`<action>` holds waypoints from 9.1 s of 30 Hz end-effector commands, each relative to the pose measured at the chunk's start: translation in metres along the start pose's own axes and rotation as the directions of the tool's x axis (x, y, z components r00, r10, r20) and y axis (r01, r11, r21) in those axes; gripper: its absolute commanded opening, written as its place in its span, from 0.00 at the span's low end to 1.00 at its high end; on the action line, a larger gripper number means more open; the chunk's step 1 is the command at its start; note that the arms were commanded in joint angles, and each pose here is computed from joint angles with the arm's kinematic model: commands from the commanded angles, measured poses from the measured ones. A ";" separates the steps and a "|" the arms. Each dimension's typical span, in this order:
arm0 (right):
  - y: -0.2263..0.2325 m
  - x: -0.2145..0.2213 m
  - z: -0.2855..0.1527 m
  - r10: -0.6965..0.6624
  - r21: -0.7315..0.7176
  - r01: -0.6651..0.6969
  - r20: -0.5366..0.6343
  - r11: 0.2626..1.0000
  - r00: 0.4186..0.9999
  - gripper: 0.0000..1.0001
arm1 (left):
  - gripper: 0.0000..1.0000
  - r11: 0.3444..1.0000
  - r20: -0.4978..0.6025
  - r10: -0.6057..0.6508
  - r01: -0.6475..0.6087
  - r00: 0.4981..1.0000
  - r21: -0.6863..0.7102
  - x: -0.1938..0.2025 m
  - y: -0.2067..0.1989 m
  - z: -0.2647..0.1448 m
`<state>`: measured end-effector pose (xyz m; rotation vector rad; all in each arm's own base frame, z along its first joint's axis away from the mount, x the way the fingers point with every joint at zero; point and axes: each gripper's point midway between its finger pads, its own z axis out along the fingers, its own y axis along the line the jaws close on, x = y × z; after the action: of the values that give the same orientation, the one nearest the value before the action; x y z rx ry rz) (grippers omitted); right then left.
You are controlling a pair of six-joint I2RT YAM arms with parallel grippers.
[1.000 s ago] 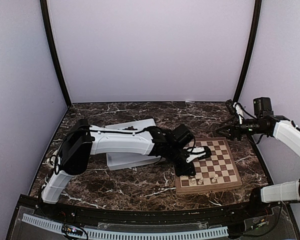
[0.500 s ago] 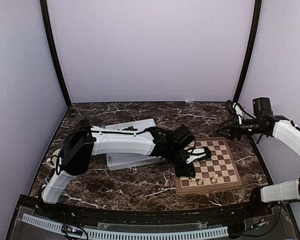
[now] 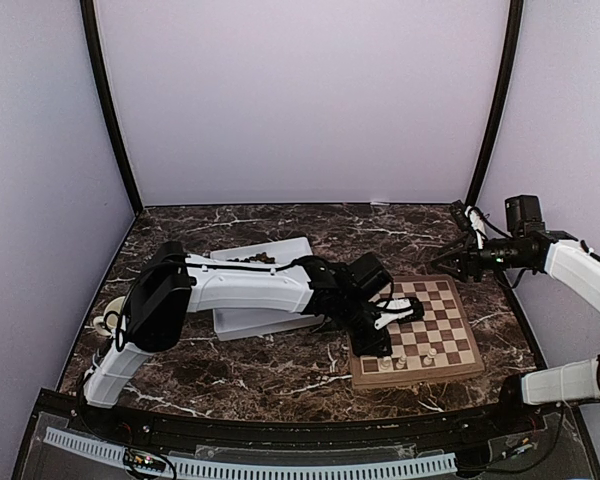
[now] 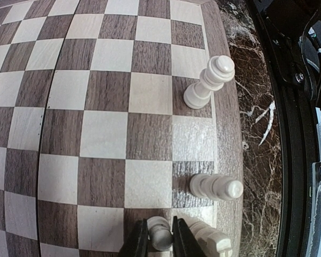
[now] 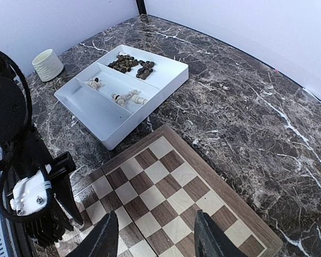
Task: Set up the chess pieces on the board
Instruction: Place the pawn on b2, then pick up the chess pile from the storage box, then pass from the left arm to the right, then pick up the pawn from the chess pile.
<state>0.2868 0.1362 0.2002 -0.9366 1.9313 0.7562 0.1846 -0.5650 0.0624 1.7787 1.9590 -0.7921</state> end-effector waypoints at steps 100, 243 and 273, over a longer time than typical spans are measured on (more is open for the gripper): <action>0.002 0.027 0.035 -0.066 -0.053 0.059 -0.142 0.997 0.988 0.48 | 0.37 0.437 0.103 -0.835 0.764 0.541 -0.474 0.175 0.203 -0.127; 0.075 -0.097 0.239 0.170 -0.467 -0.284 -0.271 0.838 0.947 0.00 | 0.37 0.763 0.324 -0.353 0.471 0.878 -0.443 0.113 0.160 -0.200; 0.084 -0.097 0.241 0.122 -0.469 -0.245 -0.276 0.849 0.953 0.00 | 0.00 0.802 0.423 -0.333 0.489 0.843 -0.342 0.079 0.160 -0.199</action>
<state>0.3542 0.4001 0.1697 -1.1606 2.1386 1.4159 0.3465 -0.3669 0.1188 0.9028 2.1586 -0.6249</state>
